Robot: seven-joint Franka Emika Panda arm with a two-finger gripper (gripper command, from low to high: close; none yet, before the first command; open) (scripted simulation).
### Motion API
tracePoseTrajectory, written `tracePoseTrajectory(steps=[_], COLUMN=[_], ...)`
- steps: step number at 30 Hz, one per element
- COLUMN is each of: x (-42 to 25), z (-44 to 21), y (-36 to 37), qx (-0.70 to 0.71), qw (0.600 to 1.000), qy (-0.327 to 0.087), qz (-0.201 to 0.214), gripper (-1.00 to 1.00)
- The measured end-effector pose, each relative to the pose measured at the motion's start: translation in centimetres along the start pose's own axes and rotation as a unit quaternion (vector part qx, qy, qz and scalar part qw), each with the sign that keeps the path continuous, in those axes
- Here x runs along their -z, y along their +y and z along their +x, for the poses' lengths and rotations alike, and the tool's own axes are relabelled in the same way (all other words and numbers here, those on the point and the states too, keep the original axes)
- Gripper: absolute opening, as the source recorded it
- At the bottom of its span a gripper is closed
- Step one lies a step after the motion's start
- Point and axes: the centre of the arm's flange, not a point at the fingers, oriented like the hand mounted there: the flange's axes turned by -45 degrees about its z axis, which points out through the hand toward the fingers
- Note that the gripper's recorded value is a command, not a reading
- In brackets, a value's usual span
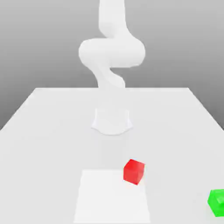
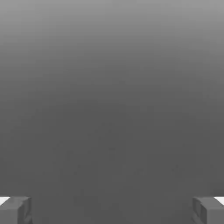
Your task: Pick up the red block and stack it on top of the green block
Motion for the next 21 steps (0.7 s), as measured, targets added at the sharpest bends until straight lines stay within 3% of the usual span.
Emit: tracePoseTrajectory(steps=[9,13,17,21], x=[-20.0,-26.3,-31.0,-34.0], z=[-11.1,-19.1,-29.2,-33.5], y=[-3.8,-6.0,-7.8,-8.4], qx=[0.199,0.297,0.402,0.433], qw=[0.965,0.921,0.854,0.83], qy=[-0.155,-0.222,-0.289,-0.304], qz=[0.078,0.117,0.16,0.174], gripper=[0.0,0.0,0.0,0.0])
